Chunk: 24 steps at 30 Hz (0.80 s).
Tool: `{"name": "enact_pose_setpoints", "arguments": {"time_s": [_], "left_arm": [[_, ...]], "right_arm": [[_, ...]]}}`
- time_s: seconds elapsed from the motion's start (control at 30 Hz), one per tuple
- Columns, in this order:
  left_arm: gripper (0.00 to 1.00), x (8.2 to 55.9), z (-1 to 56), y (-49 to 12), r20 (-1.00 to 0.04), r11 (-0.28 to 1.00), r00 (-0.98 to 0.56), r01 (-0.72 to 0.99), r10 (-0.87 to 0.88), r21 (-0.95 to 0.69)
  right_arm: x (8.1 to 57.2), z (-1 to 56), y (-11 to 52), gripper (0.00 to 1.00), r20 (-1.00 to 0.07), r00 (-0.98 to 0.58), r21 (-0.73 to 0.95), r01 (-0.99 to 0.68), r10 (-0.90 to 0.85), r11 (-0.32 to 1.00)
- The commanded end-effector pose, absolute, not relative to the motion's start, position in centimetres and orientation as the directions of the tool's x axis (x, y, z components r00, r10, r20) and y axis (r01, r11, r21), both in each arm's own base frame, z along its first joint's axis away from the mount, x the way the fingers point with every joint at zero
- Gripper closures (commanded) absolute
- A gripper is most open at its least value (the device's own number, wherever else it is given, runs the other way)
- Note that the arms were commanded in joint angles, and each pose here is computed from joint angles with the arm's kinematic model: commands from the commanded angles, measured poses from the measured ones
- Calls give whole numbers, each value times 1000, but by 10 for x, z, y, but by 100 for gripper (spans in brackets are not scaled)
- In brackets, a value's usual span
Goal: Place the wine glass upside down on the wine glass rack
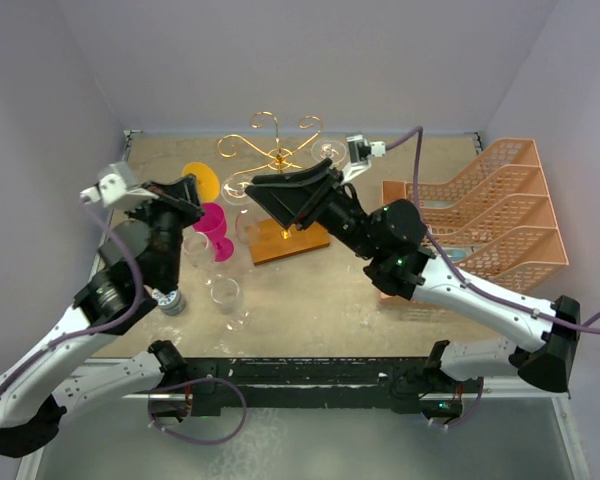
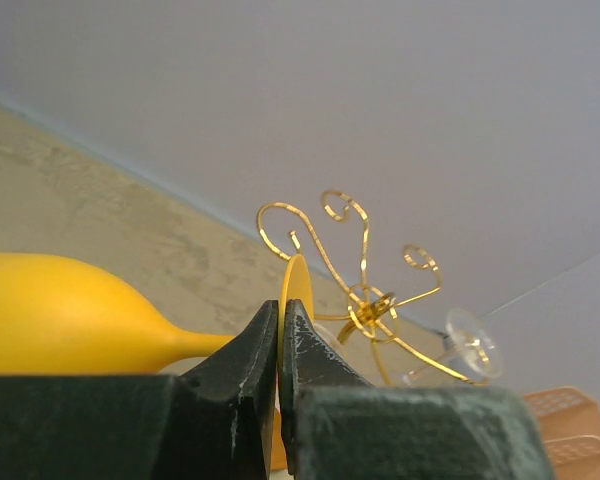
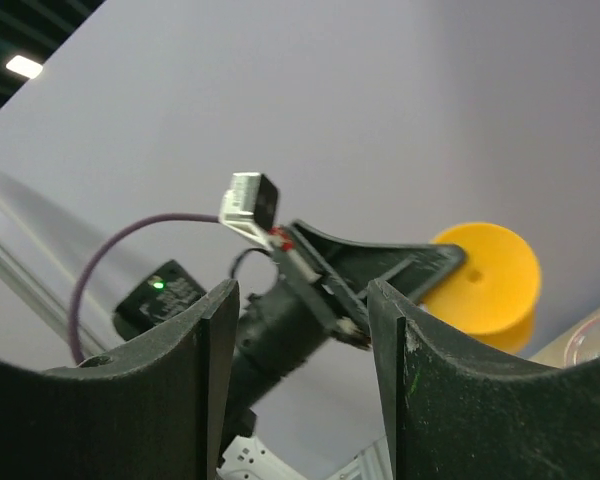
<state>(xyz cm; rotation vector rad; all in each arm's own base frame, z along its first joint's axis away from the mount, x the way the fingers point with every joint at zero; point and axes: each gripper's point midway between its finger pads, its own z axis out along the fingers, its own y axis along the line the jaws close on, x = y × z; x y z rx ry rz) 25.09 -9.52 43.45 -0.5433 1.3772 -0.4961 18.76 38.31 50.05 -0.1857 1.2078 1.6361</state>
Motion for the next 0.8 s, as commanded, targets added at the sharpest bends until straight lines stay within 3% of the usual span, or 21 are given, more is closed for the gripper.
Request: {"name": "enact_pose_setpoints", "arguments": {"time_s": [0.0, 0.27, 0.77], "left_arm": [[100, 266, 427, -102, -769, 776, 163, -34, -618, -630], [100, 291, 427, -145, -777, 783, 112, 24, -619, -621], [100, 334, 429, -146, -669, 676, 91, 98, -737, -731]], "right_arm": [[187, 523, 348, 44, -576, -359, 590, -805, 734, 70], [175, 518, 333, 46, -581, -357, 574, -817, 732, 57], [166, 504, 330, 47, -574, -401, 591, -806, 713, 23]]}}
